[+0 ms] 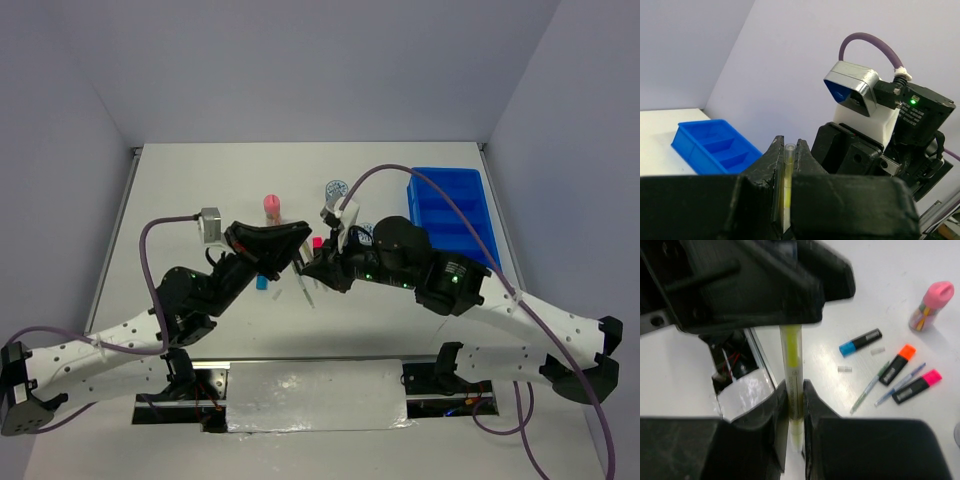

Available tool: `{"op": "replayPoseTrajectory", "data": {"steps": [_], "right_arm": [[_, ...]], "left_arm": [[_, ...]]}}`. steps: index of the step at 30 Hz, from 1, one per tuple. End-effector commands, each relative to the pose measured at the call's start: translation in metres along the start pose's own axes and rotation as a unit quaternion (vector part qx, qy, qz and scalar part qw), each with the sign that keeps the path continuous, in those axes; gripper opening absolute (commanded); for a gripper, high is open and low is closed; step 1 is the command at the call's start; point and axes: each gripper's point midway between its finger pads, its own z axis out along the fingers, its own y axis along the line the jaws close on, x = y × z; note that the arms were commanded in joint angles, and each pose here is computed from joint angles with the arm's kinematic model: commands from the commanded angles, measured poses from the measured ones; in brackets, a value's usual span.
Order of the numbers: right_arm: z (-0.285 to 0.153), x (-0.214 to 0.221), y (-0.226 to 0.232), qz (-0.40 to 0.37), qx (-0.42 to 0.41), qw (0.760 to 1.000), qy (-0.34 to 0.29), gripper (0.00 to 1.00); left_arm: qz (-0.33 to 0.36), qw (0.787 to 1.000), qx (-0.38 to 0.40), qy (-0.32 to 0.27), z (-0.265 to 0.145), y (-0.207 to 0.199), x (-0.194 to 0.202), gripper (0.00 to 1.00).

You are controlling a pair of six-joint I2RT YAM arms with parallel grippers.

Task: Sort the stationery into containers
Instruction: Close the pen cap on the pen.

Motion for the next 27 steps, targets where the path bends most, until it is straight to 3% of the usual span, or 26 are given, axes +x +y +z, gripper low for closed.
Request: {"op": "replayPoseTrajectory", "data": {"steps": [1,7,11,15,16,18,22,27], "right_arm": [[-0.053,-0.194,0.004,-0.003,0.01,0.952,-0.306,0.0],[-0.056,-0.23,0.006,0.022,0.004,0.942,-0.336,0.0],[-0.049,-0.227,0.009,0.016,-0.008,0.943,-0.333,0.0],[-0.016,-0.16,0.009,0.015,-0.033,0.966,-0.257,0.0],[-0.009,-0.146,0.011,0.018,-0.044,0.968,-0.245,0.0],[0.011,-0.1,0.011,0.027,-0.063,0.978,-0.199,0.0],[0.024,-0.058,0.021,0.043,-0.107,0.981,-0.155,0.0],[0.027,-0.042,0.019,0.053,-0.111,0.982,-0.145,0.0]], "left_arm": [[-0.034,0.962,0.034,0.268,-0.058,0.0,0.145,0.0],[-0.051,0.956,0.047,0.285,-0.067,-0.004,0.166,0.0],[-0.038,0.957,0.032,0.286,-0.069,0.0,0.162,0.0],[0.035,0.961,-0.051,0.268,-0.058,0.023,0.128,0.0],[0.065,0.965,-0.054,0.248,-0.043,0.016,0.105,0.0],[0.099,0.958,-0.075,0.26,-0.039,0.022,0.096,0.0],[0.141,0.952,0.039,0.267,-0.014,-0.025,0.077,0.0],[0.146,0.95,0.071,0.266,-0.002,-0.04,0.076,0.1]]}}
